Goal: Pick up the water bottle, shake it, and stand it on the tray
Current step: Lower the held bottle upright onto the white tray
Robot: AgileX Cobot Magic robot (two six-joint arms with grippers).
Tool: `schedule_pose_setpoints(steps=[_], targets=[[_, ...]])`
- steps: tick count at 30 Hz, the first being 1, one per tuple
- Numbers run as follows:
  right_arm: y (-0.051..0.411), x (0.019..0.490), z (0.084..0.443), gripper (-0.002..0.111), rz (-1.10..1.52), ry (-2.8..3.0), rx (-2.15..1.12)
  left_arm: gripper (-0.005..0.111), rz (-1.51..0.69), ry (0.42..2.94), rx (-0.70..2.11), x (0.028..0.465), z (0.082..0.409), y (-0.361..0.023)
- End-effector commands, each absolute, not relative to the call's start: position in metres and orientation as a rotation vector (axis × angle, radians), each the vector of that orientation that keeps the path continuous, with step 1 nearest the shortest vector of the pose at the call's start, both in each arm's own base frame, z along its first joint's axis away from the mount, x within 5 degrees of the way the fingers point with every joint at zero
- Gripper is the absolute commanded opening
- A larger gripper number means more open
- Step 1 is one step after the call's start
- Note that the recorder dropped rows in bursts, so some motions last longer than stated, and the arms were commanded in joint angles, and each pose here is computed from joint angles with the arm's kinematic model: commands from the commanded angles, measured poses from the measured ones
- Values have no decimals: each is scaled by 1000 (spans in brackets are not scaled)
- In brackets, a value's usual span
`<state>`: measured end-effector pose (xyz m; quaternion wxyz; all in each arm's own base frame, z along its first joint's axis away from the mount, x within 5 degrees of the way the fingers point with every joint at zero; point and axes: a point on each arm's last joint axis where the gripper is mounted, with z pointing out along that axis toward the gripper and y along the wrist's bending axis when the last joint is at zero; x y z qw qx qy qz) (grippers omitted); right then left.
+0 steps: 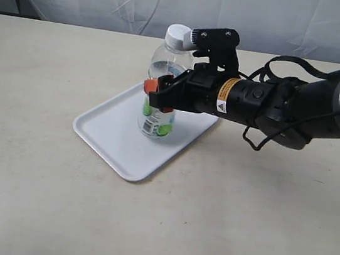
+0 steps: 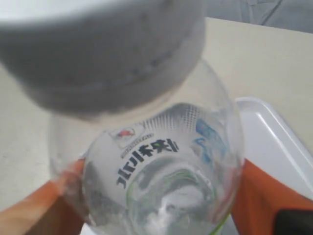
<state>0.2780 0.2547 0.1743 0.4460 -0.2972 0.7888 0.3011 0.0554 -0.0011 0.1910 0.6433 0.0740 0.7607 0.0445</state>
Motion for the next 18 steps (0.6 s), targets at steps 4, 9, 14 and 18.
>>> schedule_pose_setpoints(steps=[4,9,14,18], targets=[[253,284,178,-1,682,1972,-757,0,95,1724,163,55,191,-1],[253,283,177,-1,676,1971,-776,0,95,1724,163,55,191,-1],[253,283,177,16,678,1972,-774,0,95,1724,163,55,191,-1],[253,283,177,53,678,1972,-774,0,95,1724,163,55,191,-1]])
